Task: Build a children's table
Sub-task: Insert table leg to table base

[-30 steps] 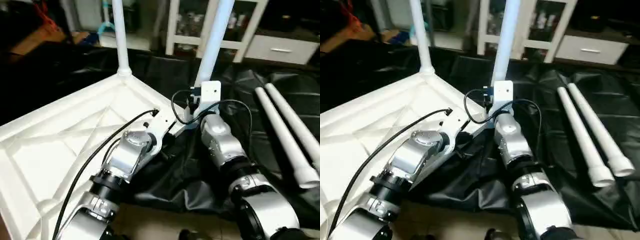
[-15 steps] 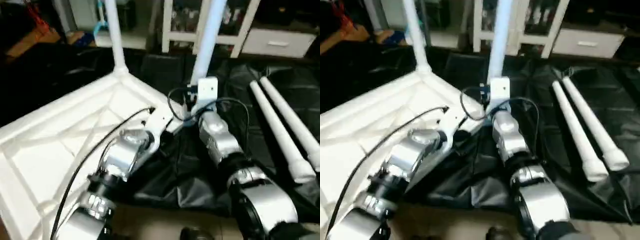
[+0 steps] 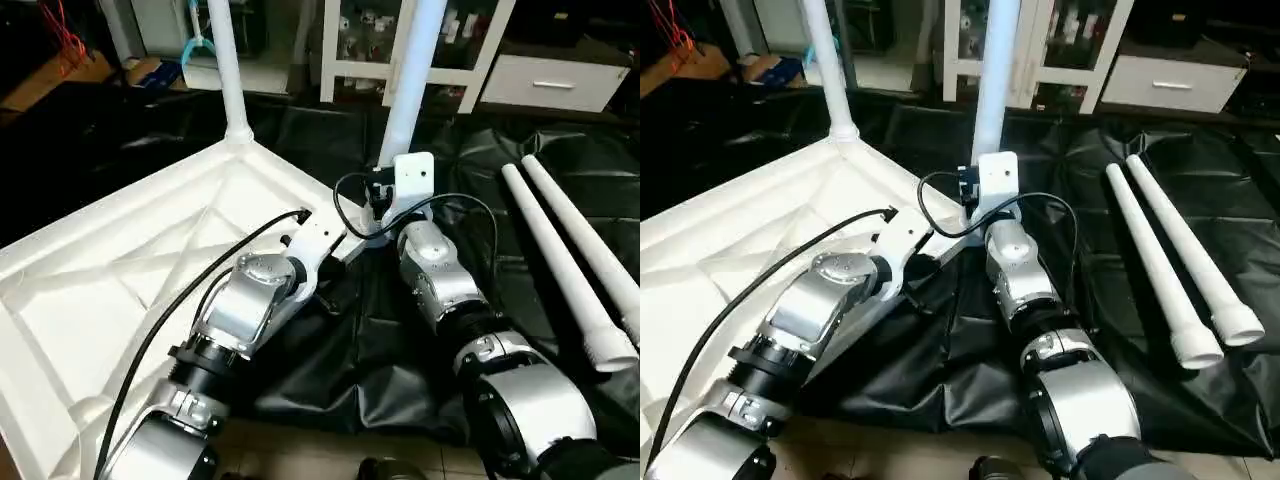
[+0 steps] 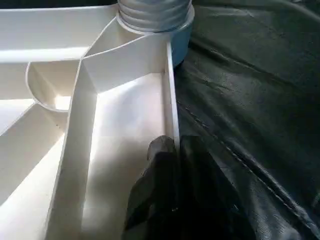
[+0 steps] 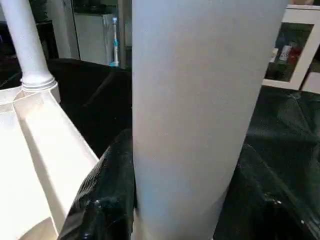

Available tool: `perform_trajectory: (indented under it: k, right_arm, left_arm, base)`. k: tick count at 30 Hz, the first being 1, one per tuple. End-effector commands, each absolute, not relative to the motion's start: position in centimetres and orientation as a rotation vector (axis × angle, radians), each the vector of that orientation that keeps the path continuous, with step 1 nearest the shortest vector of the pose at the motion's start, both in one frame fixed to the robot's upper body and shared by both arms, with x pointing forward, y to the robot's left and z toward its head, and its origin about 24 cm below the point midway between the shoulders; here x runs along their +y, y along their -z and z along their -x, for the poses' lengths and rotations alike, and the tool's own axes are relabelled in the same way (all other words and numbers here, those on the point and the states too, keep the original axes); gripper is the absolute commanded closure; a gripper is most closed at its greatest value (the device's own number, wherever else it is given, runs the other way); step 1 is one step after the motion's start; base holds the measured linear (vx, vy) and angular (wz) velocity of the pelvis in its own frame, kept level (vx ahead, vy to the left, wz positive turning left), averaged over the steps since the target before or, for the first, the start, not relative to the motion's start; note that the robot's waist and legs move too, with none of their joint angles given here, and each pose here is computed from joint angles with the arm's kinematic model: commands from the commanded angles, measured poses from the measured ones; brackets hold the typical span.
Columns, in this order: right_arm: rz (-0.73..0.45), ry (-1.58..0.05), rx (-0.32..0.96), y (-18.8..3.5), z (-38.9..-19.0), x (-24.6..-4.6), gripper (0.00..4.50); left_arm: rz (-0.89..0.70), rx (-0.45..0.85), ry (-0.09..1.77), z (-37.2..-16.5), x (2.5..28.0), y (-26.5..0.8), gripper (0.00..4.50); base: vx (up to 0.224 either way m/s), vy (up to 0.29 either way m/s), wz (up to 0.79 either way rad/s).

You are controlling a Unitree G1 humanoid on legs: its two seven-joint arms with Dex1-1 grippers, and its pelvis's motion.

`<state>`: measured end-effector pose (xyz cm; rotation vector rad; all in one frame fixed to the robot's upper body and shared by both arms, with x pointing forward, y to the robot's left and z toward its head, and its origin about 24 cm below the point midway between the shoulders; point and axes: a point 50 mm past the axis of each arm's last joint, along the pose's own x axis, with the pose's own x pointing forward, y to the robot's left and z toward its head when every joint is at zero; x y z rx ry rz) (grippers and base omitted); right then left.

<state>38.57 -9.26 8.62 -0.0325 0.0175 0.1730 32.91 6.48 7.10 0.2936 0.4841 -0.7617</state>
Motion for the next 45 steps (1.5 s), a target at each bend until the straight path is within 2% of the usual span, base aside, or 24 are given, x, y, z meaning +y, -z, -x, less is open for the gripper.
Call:
perform_trajectory:
  k: [1, 8, 9, 10, 12, 14, 16, 26, 32, 45]
  right_arm:
    - [0.122, -0.121, 0.258, -3.2, -36.9, -11.8, 2.66]
    - [0.106, -0.128, 0.256, -3.2, -36.9, -11.7, 2.66]
    - [0.106, -0.129, 0.254, -3.3, -37.0, -11.7, 2.31]
    - [0.106, -0.130, 0.253, -3.3, -37.0, -11.8, 2.31]
    - [0.104, -0.132, 0.250, -3.4, -37.0, -11.8, 1.91]
    - [0.105, -0.129, 0.250, -3.4, -37.1, -11.8, 1.85]
    - [0.106, -0.128, 0.250, -3.5, -37.1, -11.8, 1.60]
    - [0.116, -0.139, 0.240, -3.7, -37.2, -11.5, 1.60]
    - [0.100, -0.185, 0.170, -4.8, -37.4, -11.0, 1.60]
    - [0.102, -0.196, 0.110, -5.2, -36.7, -11.9, 1.60]
  left_arm:
    - [-0.293, 0.389, 0.878, -32.8, 5.0, -9.2, 4.50]
    - [-0.293, 0.390, 0.884, -32.7, 5.1, -9.1, 4.50]
    - [-0.293, 0.390, 0.885, -32.7, 5.1, -9.1, 4.50]
    - [-0.293, 0.390, 0.885, -32.7, 5.1, -9.1, 4.50]
    - [-0.294, 0.389, 0.886, -32.7, 5.0, -9.1, 4.50]
    - [-0.294, 0.388, 0.886, -32.8, 5.1, -9.1, 4.50]
    - [-0.294, 0.389, 0.886, -32.8, 5.1, -9.1, 4.50]
    - [-0.291, 0.392, 0.890, -32.7, 5.3, -9.1, 4.50]
    - [-0.295, 0.396, 0.886, -32.7, 5.6, -9.0, 4.50]
    - [-0.299, 0.408, 0.874, -32.9, 6.0, -8.7, 4.50]
  base:
    - [0.000, 0.000, 0.00]
    - [0.024, -0.004, 0.02]
    - [0.057, -0.006, 0.01]
    - [0.000, 0.000, 0.00]
    - [0.000, 0.000, 0.00]
    - [0.000, 0.000, 0.00]
    - [0.000, 0.000, 0.00]
    - [0.000, 0.000, 0.00]
    - [0.000, 0.000, 0.00]
    - [0.000, 0.000, 0.00]
